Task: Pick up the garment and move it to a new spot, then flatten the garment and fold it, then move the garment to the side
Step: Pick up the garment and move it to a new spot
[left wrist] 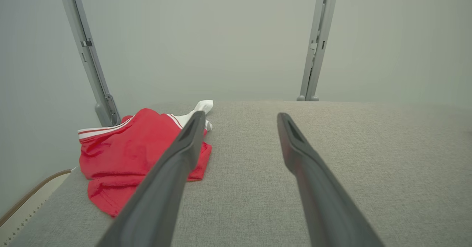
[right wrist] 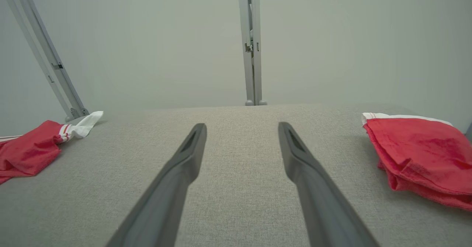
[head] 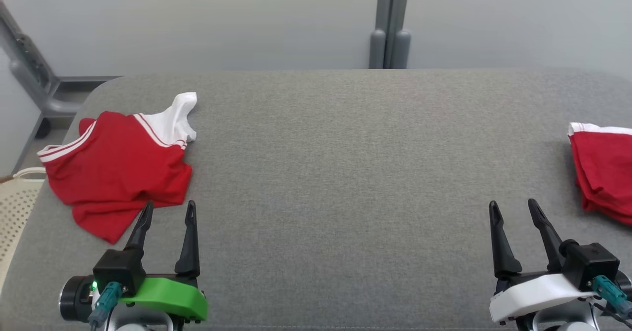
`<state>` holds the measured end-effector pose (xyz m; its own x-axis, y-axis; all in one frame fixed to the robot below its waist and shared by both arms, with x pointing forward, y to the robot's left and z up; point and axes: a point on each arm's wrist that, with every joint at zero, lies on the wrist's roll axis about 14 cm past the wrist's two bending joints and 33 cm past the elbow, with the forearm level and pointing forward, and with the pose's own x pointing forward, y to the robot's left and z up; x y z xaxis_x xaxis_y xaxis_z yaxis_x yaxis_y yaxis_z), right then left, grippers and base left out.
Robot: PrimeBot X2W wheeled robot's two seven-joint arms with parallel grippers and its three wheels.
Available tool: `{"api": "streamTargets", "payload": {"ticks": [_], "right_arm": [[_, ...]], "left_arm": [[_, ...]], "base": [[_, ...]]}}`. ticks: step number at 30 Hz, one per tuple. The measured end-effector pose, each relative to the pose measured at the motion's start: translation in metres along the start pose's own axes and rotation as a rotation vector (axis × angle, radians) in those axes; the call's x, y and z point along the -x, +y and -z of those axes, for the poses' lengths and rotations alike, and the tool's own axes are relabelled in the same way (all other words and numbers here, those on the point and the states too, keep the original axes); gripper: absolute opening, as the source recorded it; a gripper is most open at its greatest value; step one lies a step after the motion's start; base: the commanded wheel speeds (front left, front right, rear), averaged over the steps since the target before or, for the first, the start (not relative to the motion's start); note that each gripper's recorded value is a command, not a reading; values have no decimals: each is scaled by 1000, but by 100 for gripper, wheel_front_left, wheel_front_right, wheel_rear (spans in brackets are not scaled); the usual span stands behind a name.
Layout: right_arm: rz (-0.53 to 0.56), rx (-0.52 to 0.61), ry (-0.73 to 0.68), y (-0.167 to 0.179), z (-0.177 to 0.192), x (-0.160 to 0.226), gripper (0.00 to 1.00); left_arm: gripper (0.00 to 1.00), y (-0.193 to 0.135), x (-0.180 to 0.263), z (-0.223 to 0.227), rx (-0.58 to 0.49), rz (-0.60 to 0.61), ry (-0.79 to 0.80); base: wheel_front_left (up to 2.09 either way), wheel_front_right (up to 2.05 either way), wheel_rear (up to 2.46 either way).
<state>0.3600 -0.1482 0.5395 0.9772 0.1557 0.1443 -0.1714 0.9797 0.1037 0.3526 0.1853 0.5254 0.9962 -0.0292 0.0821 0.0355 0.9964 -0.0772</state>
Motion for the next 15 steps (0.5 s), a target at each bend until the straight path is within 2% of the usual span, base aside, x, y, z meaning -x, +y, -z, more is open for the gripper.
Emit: {"api": "streamTargets", "payload": {"ticks": [6,15], "right_arm": [[-107,-8,0,33,1,-17,100],[-313,-64,20,103,10,-37,100]], "left_arm": [[100,20,11,-9,4,-73,-29],[100,76,50,-18,-2,-267,-55]], "base": [[0,0,0],[0,0,0]]}}
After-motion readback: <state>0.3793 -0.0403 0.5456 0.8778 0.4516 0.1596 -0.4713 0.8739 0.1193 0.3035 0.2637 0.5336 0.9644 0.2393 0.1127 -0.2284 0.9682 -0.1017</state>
